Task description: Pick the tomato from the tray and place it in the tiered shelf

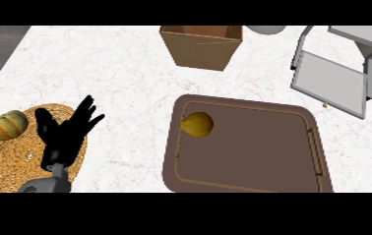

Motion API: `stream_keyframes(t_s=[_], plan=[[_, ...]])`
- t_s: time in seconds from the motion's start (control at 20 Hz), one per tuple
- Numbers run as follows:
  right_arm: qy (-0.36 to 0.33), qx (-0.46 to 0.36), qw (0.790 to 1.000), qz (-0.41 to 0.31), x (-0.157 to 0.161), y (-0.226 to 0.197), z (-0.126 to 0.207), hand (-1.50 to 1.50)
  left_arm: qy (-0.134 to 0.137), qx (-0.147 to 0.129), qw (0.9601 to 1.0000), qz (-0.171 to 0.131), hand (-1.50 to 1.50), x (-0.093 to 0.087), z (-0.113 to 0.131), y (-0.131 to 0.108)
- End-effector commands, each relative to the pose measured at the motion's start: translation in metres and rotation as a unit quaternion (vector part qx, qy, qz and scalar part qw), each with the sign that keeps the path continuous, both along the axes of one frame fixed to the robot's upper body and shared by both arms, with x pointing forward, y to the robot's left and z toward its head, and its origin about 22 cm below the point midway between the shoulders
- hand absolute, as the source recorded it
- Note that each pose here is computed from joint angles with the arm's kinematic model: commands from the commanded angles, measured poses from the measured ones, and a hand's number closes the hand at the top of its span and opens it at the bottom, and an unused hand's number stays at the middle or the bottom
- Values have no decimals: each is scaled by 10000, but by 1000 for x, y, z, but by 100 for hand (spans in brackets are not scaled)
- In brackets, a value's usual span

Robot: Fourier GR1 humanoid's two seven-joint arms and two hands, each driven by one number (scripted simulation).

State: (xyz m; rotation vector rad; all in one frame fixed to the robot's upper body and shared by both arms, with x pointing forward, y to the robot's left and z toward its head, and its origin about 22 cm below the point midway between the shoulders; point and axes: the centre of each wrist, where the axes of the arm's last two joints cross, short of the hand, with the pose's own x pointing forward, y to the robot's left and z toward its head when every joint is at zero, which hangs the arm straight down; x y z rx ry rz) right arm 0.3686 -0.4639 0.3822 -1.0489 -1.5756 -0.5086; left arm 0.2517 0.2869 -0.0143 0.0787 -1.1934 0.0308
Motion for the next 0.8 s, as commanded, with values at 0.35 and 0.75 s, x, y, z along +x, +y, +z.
stream_keyframes(t_s=[0.35,0.75], plan=[[-693,696,9883,-1167,-78,-80,5,-150,429,20,9990,108,0,-12,-25,-4],[-642,683,9931,-702,-150,-128,6,-150,381,-46,9991,176,0,2,5,24]])
